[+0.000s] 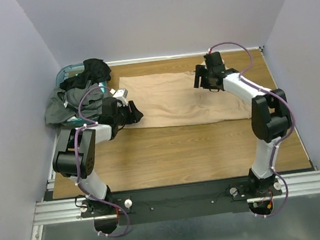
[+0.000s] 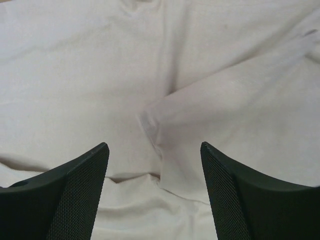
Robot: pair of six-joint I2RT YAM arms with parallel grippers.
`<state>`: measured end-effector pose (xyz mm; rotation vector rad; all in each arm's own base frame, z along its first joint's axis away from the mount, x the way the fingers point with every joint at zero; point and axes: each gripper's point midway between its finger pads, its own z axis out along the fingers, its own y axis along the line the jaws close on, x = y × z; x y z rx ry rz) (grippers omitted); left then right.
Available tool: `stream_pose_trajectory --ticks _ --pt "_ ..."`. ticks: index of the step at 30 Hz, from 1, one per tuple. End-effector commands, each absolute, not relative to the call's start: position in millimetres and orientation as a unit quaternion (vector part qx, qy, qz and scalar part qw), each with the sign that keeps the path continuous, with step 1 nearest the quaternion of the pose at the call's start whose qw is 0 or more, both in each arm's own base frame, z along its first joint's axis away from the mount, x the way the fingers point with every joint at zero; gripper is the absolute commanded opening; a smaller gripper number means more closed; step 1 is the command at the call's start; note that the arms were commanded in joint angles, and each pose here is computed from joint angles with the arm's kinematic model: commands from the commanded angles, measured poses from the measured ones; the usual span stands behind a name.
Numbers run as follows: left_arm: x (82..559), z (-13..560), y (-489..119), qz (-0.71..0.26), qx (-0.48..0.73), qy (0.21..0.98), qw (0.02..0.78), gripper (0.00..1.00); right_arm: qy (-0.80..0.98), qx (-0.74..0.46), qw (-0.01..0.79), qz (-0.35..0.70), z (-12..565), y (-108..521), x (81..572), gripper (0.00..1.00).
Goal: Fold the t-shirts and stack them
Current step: Fold the tshirt
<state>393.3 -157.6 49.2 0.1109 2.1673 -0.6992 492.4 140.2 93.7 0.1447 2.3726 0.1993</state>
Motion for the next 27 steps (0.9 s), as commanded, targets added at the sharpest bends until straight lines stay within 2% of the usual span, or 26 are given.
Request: stream_pose_trajectory --ticks 1,7,16,27 --pt "400 70 -175 -0.307 0.055 0.842 0.439 0.58 0.924 0.089 0.371 0.033 93 102 477 0.81" --pt "403 65 -200 -0.337 0.068 0.834 0.432 0.58 0.934 0.126 0.334 0.027 55 57 458 0.81" --pt "395 50 -196 -0.335 0.048 0.843 0.418 0.58 0.942 0.164 0.292 0.017 18 21 432 0.8" --pt "381 40 -184 -0.314 0.01 0.857 0.409 0.58 0.943 0.241 0.23 -0.007 -9 -12 359 0.81"
